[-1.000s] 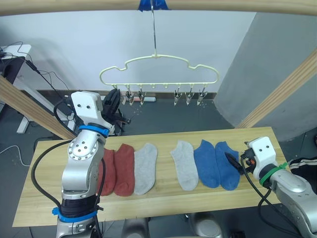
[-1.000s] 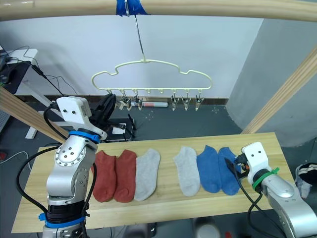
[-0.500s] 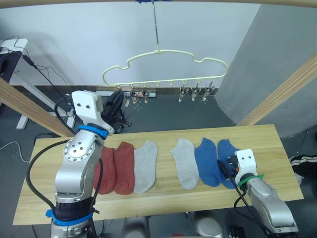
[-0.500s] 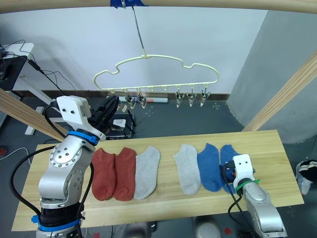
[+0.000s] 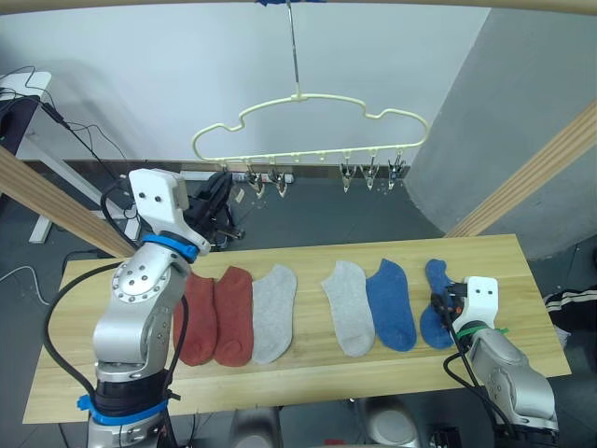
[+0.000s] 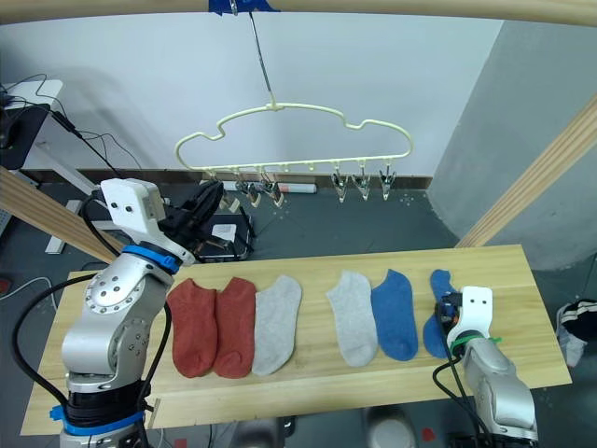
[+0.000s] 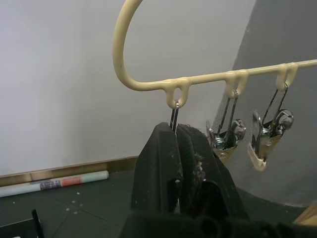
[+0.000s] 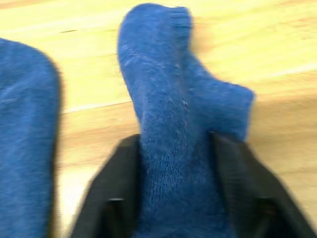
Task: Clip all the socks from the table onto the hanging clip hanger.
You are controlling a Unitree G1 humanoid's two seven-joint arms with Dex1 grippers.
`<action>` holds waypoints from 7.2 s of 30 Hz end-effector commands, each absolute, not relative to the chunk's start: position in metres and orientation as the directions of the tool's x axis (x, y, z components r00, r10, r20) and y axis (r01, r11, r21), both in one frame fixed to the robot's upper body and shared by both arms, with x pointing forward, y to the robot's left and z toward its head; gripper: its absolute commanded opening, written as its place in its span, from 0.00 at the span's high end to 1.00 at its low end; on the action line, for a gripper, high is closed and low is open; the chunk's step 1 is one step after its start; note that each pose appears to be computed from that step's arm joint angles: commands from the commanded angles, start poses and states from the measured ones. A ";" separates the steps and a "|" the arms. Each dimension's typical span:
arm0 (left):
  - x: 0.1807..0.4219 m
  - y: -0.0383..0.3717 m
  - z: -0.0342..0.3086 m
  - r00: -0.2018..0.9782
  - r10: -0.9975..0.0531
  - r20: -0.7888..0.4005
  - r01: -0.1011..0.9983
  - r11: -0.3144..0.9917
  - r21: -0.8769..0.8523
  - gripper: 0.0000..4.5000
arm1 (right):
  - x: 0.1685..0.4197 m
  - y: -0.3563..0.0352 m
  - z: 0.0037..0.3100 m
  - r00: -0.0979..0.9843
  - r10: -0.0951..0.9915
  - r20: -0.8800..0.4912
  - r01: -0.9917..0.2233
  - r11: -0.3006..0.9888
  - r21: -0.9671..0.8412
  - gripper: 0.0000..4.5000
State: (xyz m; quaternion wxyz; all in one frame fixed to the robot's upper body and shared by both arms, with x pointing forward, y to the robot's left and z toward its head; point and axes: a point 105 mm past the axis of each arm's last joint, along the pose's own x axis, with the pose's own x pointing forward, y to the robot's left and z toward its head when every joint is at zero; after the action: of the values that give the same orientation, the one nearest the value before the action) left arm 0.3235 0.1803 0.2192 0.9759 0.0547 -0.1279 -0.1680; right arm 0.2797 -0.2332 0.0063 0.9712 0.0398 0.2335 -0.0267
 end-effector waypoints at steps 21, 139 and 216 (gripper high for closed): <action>0.307 0.168 0.254 0.826 -0.517 0.225 0.547 0.831 -0.101 1.00 | 0.286 -0.012 0.139 0.671 0.739 -0.063 -0.734 0.649 -0.200 0.99; 0.323 0.139 0.211 0.860 -0.250 0.444 0.190 0.966 0.176 0.64 | 0.258 -0.113 0.236 0.582 0.810 -0.076 -0.780 0.529 -0.333 0.68; 0.314 0.132 0.230 0.821 -0.422 0.384 0.398 0.906 0.142 0.95 | 0.280 -0.148 0.000 0.859 0.144 -0.491 -0.173 0.985 -0.013 0.30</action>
State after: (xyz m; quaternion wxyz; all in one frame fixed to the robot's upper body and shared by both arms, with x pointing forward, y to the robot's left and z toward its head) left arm 0.3234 0.1338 0.2177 0.9614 0.0360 -0.1913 -0.1947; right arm 0.2917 -0.1424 0.0213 0.9733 -0.0287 0.2087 0.0911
